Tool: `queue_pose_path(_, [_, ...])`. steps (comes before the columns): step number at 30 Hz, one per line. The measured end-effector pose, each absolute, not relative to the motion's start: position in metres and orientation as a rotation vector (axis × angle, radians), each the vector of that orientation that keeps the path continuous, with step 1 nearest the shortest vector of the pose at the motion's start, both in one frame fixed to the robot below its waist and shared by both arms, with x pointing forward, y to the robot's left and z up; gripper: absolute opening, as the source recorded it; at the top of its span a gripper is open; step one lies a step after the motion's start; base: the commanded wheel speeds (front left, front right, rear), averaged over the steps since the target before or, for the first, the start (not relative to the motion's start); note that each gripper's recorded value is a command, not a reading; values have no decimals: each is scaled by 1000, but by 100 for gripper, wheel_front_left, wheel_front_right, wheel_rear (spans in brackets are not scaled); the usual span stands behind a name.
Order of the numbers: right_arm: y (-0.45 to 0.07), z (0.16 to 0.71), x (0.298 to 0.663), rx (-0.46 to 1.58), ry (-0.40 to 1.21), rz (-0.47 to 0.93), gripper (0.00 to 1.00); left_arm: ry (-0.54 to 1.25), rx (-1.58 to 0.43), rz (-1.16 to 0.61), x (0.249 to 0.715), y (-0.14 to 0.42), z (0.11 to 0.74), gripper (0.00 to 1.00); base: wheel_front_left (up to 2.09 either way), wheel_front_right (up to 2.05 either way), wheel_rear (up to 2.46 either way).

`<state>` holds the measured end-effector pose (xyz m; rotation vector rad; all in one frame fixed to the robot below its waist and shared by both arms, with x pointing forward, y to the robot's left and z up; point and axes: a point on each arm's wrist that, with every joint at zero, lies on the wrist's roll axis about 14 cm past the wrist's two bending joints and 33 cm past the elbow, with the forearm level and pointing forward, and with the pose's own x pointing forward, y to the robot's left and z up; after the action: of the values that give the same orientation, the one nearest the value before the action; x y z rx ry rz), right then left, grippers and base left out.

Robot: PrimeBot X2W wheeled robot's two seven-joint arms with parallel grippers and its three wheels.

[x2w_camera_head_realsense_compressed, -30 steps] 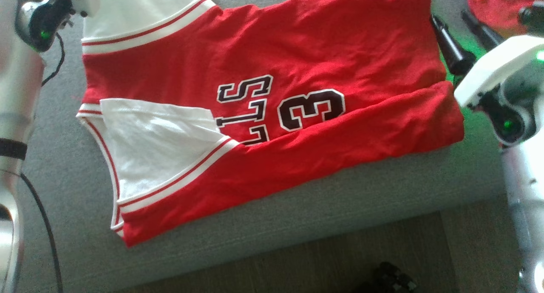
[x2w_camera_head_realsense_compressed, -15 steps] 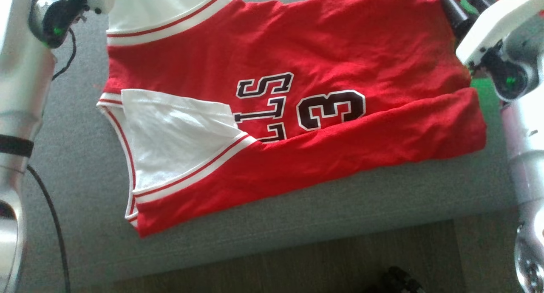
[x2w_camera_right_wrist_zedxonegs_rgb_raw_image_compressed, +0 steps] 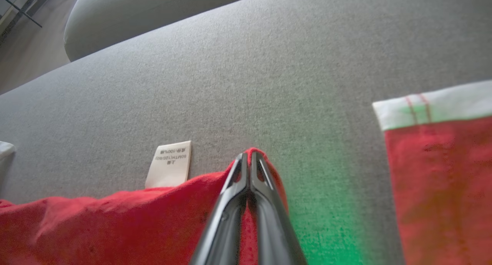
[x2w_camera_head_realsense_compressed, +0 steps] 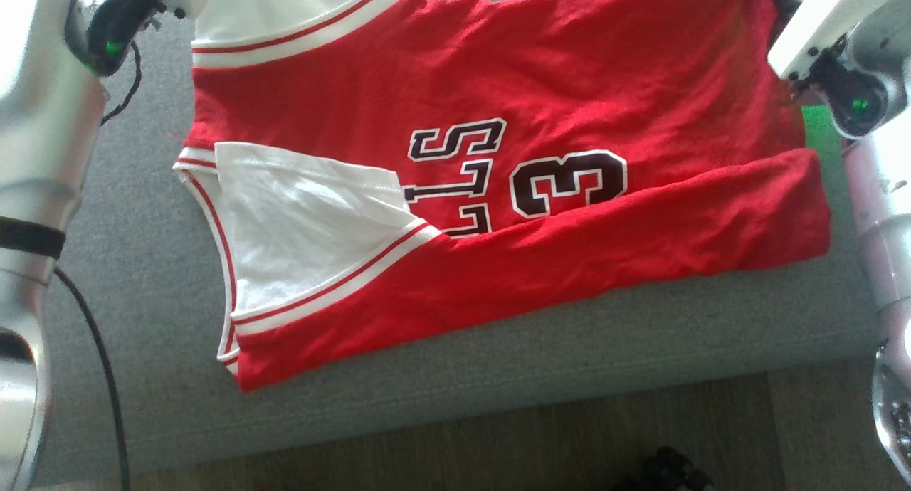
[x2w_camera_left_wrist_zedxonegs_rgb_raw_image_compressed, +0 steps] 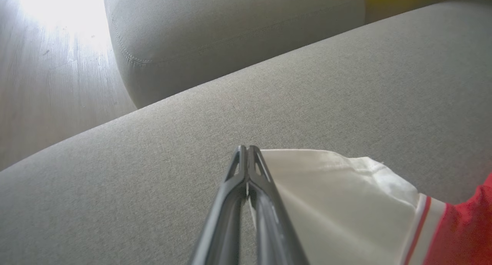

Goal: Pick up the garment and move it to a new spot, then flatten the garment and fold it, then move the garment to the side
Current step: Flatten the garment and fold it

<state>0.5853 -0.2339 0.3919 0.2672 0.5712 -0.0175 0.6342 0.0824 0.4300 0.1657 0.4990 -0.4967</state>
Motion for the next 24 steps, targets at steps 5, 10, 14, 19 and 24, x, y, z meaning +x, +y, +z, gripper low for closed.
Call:
queue_pose_path(5, [-238, 401, 595, 262, 525, -27, 0, 428, 161, -494, 640, 84, 441, 0, 0, 0, 0])
queue_pose_path(10, [-239, 408, 601, 253, 500, -30, 0, 381, 164, -484, 647, 86, 455, 0, 0, 0, 0])
queue_pose_path(14, [-241, 427, 615, 280, 412, -37, 0, 206, 164, -472, 656, 89, 488, 0, 0, 0, 0])
queue_pose_path(19, [-235, 456, 630, 282, 334, -12, 0, 68, 138, -441, 662, 97, 523, 0, 0, 0, 0])
queue_pose_path(24, [-230, 470, 630, 258, 323, 20, 0, 73, 115, -418, 653, 107, 523, 0, 0, 0, 0])
